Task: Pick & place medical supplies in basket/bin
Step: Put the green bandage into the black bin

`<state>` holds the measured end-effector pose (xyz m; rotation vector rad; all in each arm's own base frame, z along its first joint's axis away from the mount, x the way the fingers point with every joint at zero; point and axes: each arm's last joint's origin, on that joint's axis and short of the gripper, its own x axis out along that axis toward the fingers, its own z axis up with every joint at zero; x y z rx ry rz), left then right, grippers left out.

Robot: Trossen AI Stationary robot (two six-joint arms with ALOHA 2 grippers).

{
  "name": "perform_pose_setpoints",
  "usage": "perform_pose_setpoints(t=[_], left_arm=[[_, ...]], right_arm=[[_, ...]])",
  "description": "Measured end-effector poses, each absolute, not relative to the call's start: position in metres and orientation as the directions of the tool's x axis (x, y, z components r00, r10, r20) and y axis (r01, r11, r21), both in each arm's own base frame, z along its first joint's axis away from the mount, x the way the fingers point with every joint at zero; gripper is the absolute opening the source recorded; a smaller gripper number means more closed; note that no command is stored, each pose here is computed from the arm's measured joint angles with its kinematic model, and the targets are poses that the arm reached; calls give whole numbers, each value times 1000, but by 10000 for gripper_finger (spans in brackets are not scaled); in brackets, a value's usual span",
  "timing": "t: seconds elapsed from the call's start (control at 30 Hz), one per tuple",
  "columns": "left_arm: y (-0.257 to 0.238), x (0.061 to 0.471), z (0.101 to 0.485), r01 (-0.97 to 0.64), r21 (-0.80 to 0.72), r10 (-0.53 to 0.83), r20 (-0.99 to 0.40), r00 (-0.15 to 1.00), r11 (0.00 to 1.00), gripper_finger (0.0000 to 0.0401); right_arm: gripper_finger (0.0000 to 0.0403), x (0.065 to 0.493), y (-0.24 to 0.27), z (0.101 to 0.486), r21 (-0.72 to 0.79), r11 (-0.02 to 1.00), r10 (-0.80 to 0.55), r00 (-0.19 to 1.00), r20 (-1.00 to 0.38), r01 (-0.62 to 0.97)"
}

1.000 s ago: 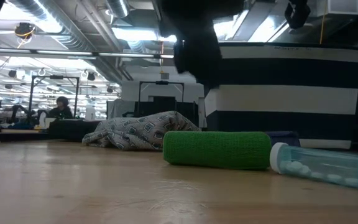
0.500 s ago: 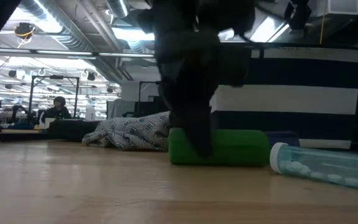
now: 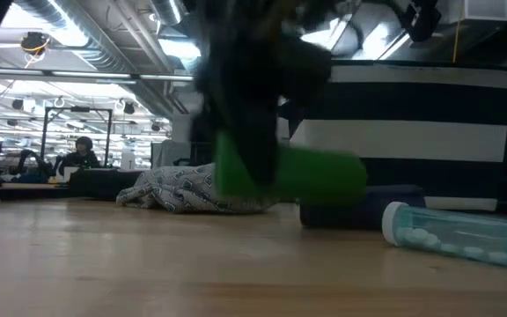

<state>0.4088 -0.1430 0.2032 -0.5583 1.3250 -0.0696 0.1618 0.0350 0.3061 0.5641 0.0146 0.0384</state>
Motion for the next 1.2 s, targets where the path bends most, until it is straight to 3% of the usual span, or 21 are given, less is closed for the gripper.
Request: perform_pose_setpoints(t=[0.27,0.47,0.7,0.93,1.2], left_arm=[[-156,360,275,-601,-347,-108,-912,397,720,68],[-191,301,299,-808,-282,17,-941,339,517,69],[-246,234,303,-917,-254,19,-962,272,308,70],[-279,186,297,-908,-119,-48,-993,110,401,70],[-296,150,296,-880,-68,-48,-997,52,471,70]], right_arm=[[176,162,35,306,535,844,40,999,0,-34],[176,162,35,307,534,845,39,999,4,-35],[176,162,35,307,537,843,30,1000,4,-27],[176,162,35,307,539,842,29,1000,4,-27],[176,162,34,306,568,823,-1,1000,-5,4]])
